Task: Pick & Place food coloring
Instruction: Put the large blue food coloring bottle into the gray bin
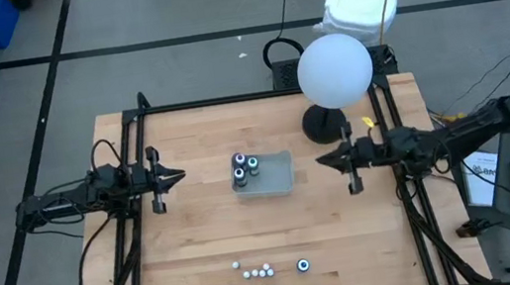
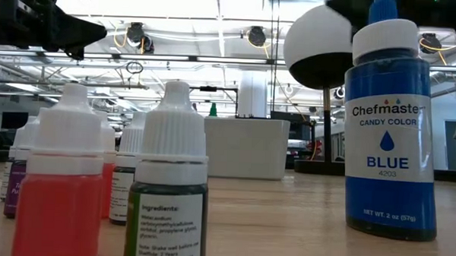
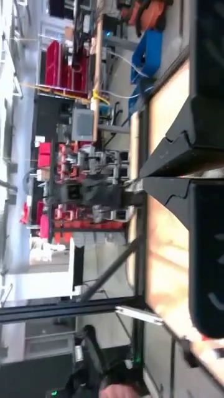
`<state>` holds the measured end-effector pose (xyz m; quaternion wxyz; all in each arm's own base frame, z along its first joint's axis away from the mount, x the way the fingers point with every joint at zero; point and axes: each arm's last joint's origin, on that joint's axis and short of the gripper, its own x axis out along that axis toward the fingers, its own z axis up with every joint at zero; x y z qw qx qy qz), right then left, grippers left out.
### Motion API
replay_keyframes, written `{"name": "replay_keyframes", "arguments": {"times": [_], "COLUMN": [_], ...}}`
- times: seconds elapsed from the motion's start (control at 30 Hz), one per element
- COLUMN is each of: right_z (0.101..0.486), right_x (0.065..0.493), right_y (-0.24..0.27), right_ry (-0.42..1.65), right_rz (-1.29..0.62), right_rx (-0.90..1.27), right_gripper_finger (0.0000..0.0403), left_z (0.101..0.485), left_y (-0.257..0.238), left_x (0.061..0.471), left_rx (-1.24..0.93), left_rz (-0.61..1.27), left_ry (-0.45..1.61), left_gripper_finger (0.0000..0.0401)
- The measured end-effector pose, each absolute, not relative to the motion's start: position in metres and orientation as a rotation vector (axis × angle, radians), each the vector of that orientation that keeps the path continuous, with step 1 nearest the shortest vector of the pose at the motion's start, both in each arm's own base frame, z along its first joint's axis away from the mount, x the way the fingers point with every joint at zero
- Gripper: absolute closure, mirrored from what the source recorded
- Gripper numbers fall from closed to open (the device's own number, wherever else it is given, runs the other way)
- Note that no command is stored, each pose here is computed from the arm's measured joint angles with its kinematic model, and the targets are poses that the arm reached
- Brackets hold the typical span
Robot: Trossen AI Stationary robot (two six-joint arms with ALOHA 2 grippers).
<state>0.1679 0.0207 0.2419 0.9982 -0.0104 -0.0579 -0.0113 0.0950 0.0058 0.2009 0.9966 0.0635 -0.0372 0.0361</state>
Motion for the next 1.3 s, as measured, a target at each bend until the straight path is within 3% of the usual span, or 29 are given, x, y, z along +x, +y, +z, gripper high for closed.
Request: {"name": "replay_keyframes", "arguments": {"times": [0.27,0.63,1.3], "right_z": [0.187,0.198,0.195], "right_x": [0.141,0.135,0.127], "right_y": [0.016,0.019,0.020], "right_ry": [-0.171,-0.251,-0.200], "right_rz": [-0.029,0.067,0.145], "right_rx": [0.037,-0.041,-0.084], "right_gripper_finger": [0.0403,0.0403,0.0403], "left_z": [0.201,0.200,0.199], "left_y": [0.006,0.006,0.006], "left_x": [0.095,0.095,0.095], "left_rx": [0.127,0.125,0.133], "left_rz": [0.072,0.072,0.071], "left_ry": [-0.073,-0.063,-0.056], "left_gripper_finger": [0.0359,0.0359,0.0359]}}
